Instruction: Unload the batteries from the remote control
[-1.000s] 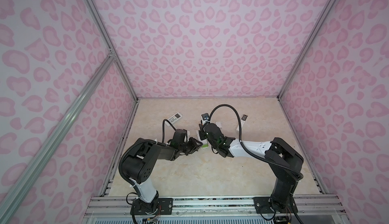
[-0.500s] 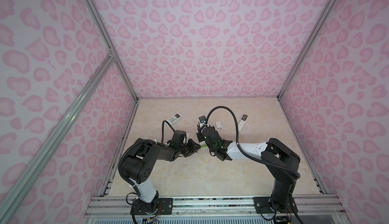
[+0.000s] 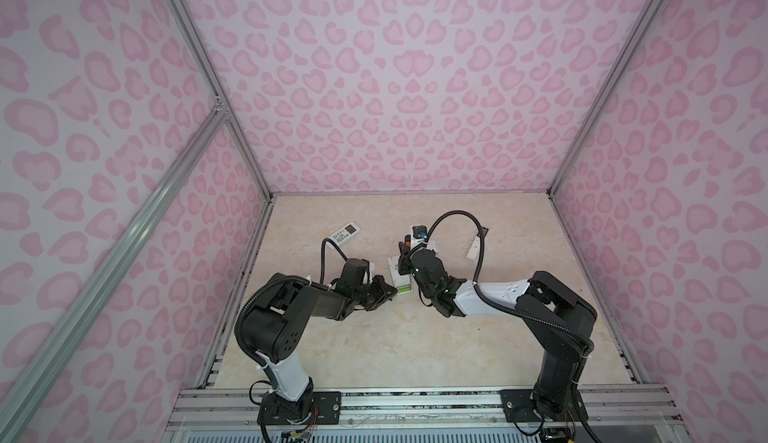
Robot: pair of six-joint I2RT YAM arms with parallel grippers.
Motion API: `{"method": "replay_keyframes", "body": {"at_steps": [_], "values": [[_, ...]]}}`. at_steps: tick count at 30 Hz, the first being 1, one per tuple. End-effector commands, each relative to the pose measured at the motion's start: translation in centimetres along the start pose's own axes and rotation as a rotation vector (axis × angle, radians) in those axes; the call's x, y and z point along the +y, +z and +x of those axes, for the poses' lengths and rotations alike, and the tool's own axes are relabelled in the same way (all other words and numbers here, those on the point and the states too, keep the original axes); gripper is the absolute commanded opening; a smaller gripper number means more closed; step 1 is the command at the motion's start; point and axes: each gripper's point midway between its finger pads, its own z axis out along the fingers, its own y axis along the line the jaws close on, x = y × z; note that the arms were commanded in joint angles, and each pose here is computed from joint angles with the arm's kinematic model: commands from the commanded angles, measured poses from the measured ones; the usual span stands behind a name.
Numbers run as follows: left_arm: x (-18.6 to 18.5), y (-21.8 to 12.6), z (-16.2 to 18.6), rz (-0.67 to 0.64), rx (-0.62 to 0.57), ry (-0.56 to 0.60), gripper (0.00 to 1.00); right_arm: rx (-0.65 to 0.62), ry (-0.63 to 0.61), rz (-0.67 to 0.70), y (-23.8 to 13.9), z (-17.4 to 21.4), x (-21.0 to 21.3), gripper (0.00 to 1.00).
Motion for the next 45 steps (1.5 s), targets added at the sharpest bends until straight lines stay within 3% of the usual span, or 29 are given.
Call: {"method": "replay_keyframes", "body": {"at_steps": [1, 11, 16, 25, 35, 45], "values": [[-0.2, 0.0, 0.4, 0.004, 0.007, -0.001, 0.08, 0.047, 0.152, -0.046, -0.1, 1.4, -0.3, 0.0], [-1.3, -0.4, 0.3, 0.033, 0.005, 0.007, 0.09, 0.025, 0.226, -0.044, -0.4, 1.0, -1.2, 0.0], [-2.3, -0.7, 0.1, 0.051, 0.006, 0.023, 0.23, 0.054, 0.159, -0.011, 0.0, 1.8, -1.6, 0.0], [-1.8, -1.4, -2.5, 0.03, -0.02, 0.012, 0.33, 0.076, 0.035, 0.045, 0.2, 1.8, -2.3, 0.0], [-1.0, -0.2, -5.1, -0.015, 0.023, 0.045, 0.35, 0.083, -0.052, 0.06, 0.7, 1.4, -1.9, 0.0], [0.1, 1.1, -3.1, -0.031, 0.066, -0.008, 0.32, 0.065, -0.122, 0.065, 0.7, 1.1, -1.1, 0.0]]}}
